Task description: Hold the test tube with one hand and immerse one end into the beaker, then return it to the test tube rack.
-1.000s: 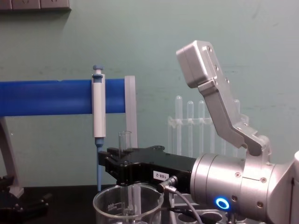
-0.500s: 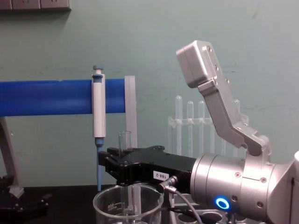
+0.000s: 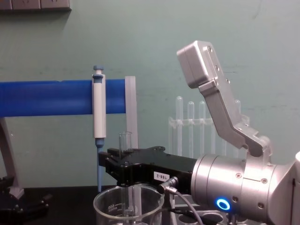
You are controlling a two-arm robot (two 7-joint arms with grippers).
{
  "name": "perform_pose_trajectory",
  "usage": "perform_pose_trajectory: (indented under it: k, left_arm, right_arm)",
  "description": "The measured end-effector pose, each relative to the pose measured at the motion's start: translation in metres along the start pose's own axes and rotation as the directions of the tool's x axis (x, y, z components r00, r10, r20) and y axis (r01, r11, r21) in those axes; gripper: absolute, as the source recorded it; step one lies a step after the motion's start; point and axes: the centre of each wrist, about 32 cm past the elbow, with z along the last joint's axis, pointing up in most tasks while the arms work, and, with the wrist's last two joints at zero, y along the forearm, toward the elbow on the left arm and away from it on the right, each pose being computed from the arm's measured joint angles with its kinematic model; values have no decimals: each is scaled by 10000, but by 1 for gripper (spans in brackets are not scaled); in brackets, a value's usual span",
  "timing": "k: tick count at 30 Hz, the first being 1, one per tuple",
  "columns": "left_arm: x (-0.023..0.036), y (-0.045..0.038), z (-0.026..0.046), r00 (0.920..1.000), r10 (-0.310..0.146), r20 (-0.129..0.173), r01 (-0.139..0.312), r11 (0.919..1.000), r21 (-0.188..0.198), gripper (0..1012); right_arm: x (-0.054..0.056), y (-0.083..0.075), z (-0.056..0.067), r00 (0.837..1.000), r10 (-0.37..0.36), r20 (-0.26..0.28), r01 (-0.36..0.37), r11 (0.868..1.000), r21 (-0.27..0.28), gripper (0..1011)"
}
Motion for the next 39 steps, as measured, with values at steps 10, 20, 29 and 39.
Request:
perform_pose_trajectory:
  k: [10, 20, 29, 39]
  left_arm:
    - [0, 0, 0, 10000, 0, 0, 0, 10000, -1, 1000]
    - [0, 0, 0, 10000, 0, 1, 0, 10000, 0, 1000]
    - [0, 0, 0, 10000, 0, 0, 0, 10000, 0, 1000]
    - [0, 0, 0, 10000, 0, 0, 0, 10000, 0, 1000]
  right_arm:
    - [0, 0, 0, 10000, 0, 0, 0, 10000, 0, 151]
    - [0, 0, 0, 10000, 0, 0, 0, 10000, 0, 151]
    - [0, 0, 0, 10000, 1, 0, -1, 10000, 0, 151]
    - [0, 0, 0, 10000, 0, 0, 0, 10000, 0, 151]
